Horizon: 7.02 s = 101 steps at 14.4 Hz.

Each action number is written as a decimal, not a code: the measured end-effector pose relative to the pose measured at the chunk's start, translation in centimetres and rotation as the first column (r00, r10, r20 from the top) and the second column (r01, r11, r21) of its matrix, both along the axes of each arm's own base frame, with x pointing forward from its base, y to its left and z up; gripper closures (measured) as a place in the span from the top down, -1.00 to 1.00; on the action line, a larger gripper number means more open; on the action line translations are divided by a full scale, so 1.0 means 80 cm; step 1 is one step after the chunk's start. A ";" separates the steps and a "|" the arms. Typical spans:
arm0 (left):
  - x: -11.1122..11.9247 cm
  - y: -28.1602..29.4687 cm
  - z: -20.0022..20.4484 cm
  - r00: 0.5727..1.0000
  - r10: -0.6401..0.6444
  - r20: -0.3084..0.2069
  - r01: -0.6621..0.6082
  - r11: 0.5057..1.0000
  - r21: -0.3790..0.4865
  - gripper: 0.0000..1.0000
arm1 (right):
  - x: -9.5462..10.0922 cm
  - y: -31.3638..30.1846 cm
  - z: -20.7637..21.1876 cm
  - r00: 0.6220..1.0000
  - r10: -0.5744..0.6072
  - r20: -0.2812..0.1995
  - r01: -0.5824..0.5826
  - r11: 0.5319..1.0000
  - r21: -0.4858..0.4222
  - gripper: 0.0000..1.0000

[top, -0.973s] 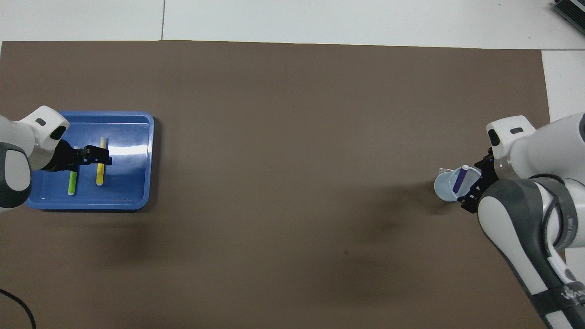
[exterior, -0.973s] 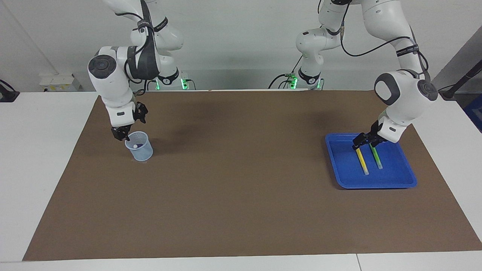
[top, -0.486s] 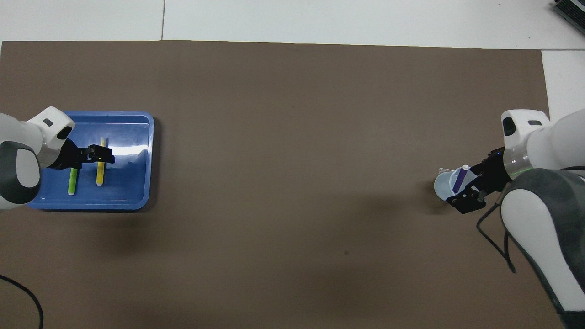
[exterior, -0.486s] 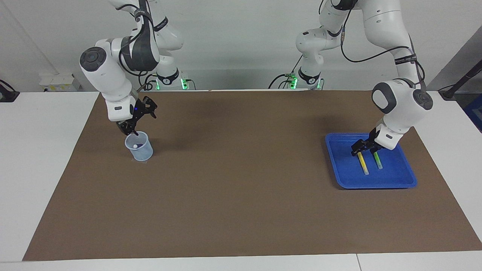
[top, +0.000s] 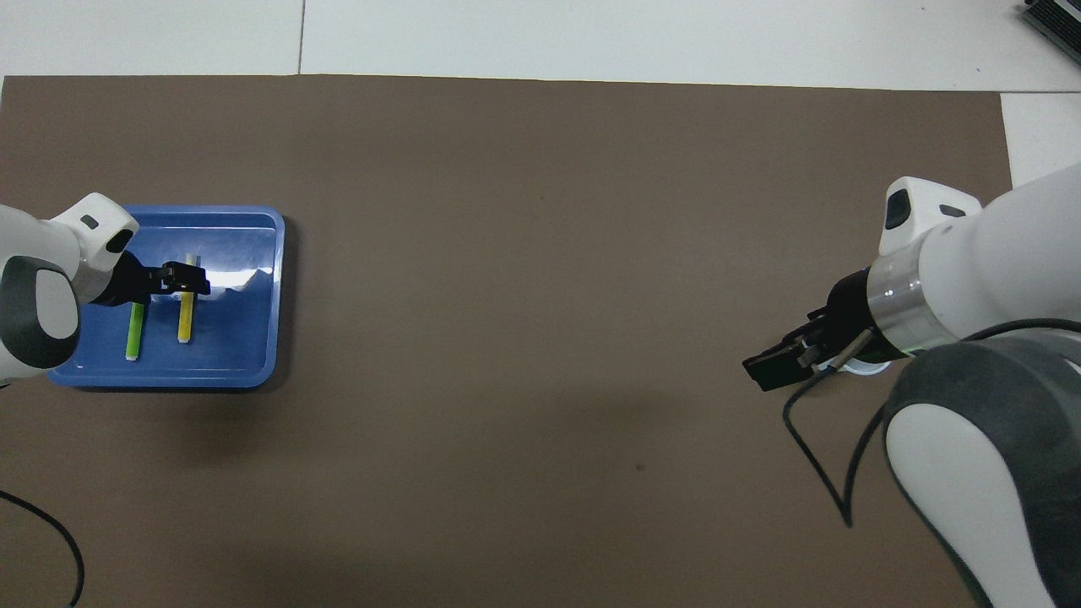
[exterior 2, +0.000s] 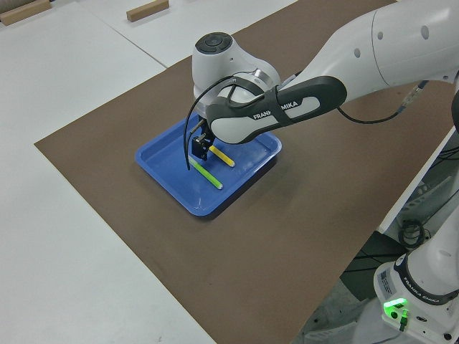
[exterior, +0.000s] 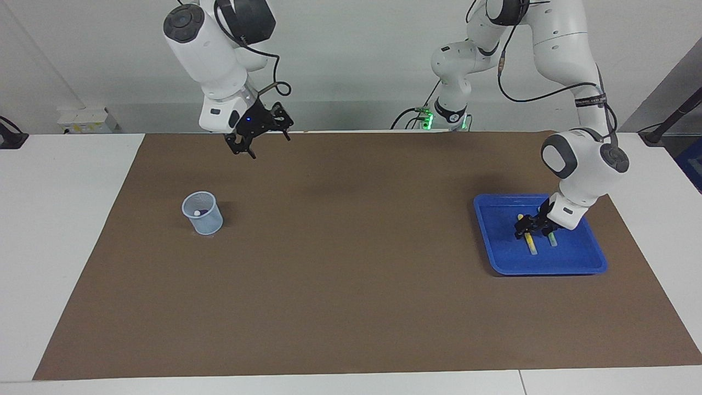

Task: Transfer and insert pens with both arms
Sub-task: 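Release the pen and withdraw the right gripper while the left gripper reaches, then grasp the yellow pen in the blue tray with the left gripper, then lift the yellow pen with the left gripper while the right gripper approaches, then grasp the yellow pen tip with the right gripper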

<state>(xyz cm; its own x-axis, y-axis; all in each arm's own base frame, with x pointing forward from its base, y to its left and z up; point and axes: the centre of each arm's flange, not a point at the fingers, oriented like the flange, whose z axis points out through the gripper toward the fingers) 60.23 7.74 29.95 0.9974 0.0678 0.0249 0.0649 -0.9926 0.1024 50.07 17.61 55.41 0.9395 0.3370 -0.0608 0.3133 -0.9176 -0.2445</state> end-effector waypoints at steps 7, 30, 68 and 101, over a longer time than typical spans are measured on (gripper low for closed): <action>0.004 0.000 -0.007 1.000 -0.005 0.007 0.005 1.000 0.007 0.23 | -0.007 0.037 -0.001 0.968 -0.238 -0.080 0.244 0.967 0.074 1.00; -0.002 -0.033 0.101 0.967 0.196 -0.160 -0.200 0.980 -0.011 -0.55 | -0.028 0.127 -0.002 0.811 -0.552 -0.192 0.580 0.802 0.145 1.00; -0.236 -0.232 0.279 0.134 0.737 -0.663 -0.974 0.221 0.048 -0.55 | -0.121 0.341 0.007 0.659 -0.645 -0.387 0.750 0.522 0.406 1.00; -0.244 -0.240 0.279 0.127 0.739 -0.662 -0.975 0.217 0.056 -0.55 | -0.125 0.362 -0.029 0.681 -0.640 -0.356 0.729 0.547 0.410 -0.65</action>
<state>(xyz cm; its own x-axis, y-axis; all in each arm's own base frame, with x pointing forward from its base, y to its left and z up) 40.74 -11.43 52.29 0.0648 0.7674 -0.6379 0.9945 -0.1020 -0.0217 40.04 46.59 53.07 0.8896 -0.3840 -0.2475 -0.4394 -0.5709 -0.6935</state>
